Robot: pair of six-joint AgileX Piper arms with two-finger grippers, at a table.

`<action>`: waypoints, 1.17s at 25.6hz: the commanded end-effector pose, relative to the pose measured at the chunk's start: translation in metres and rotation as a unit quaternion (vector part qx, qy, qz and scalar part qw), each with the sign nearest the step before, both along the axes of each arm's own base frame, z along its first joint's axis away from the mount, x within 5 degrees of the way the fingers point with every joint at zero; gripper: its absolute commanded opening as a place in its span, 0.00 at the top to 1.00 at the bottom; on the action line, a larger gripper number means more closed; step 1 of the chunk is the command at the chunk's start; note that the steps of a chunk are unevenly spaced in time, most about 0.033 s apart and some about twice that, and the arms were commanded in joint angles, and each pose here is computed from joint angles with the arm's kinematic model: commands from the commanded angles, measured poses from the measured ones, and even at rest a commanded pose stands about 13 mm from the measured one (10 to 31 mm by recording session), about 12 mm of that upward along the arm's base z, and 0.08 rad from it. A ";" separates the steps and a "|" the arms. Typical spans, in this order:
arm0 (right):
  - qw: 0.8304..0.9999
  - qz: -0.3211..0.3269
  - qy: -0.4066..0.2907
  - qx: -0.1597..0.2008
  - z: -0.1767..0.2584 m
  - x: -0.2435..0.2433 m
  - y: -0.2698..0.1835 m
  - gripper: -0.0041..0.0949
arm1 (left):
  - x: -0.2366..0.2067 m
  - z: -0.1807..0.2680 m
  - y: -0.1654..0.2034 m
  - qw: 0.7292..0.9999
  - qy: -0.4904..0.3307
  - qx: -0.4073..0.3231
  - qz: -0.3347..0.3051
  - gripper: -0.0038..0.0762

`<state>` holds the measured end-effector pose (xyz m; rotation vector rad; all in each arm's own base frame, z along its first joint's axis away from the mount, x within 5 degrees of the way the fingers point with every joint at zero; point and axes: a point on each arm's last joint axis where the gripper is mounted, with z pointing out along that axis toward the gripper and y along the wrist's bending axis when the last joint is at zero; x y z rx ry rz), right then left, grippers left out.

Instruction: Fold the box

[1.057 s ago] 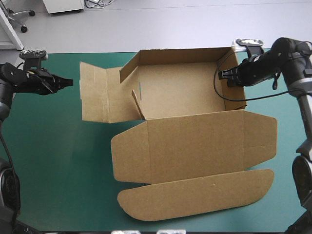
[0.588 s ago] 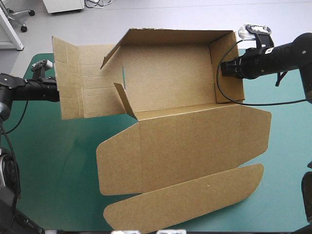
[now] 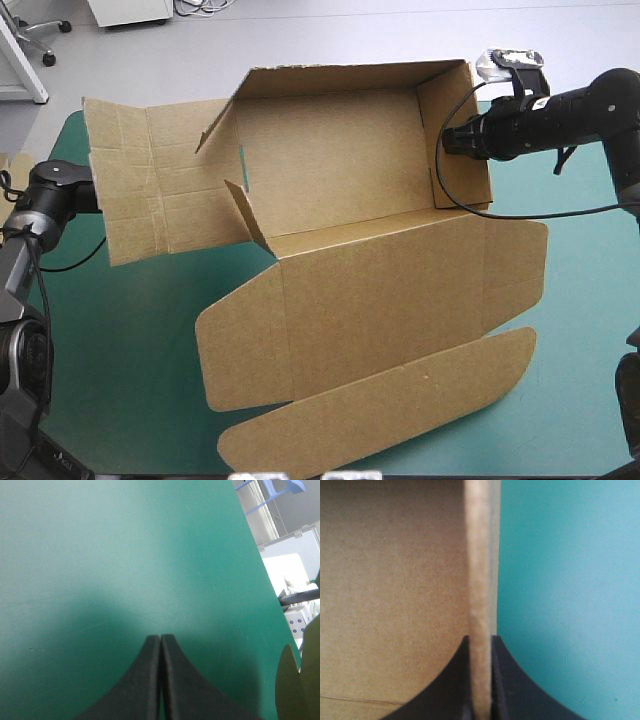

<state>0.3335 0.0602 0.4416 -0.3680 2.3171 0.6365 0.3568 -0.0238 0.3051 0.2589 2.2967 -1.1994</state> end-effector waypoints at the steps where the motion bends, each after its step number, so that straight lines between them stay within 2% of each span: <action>1: 0.998 -0.007 -0.040 0.037 0.020 -0.005 0.004 0.99 | -0.017 0.039 -0.019 0.997 -0.049 -0.041 -0.036 0.97; 4: 0.999 -0.008 -0.018 0.037 0.005 0.010 0.004 0.99 | -0.024 0.045 -0.028 0.997 -0.057 -0.028 -0.052 0.97; 12: 1.000 -0.015 0.016 0.012 -0.025 0.035 0.004 0.99 | -0.038 0.061 -0.050 0.992 -0.072 -0.058 -0.089 0.97; 17: 0.999 -0.012 0.032 0.006 -0.038 0.044 0.007 0.98 | -0.040 0.068 -0.051 0.990 -0.076 -0.081 -0.086 0.97; 25: 0.999 -0.013 0.036 -0.032 -0.047 0.047 0.020 0.98 | -0.045 0.076 -0.053 0.988 -0.085 -0.092 -0.085 0.97; 30: 0.998 -0.013 0.042 -0.036 -0.051 0.049 0.023 0.98 | -0.048 0.078 -0.058 0.987 -0.087 -0.093 -0.094 0.97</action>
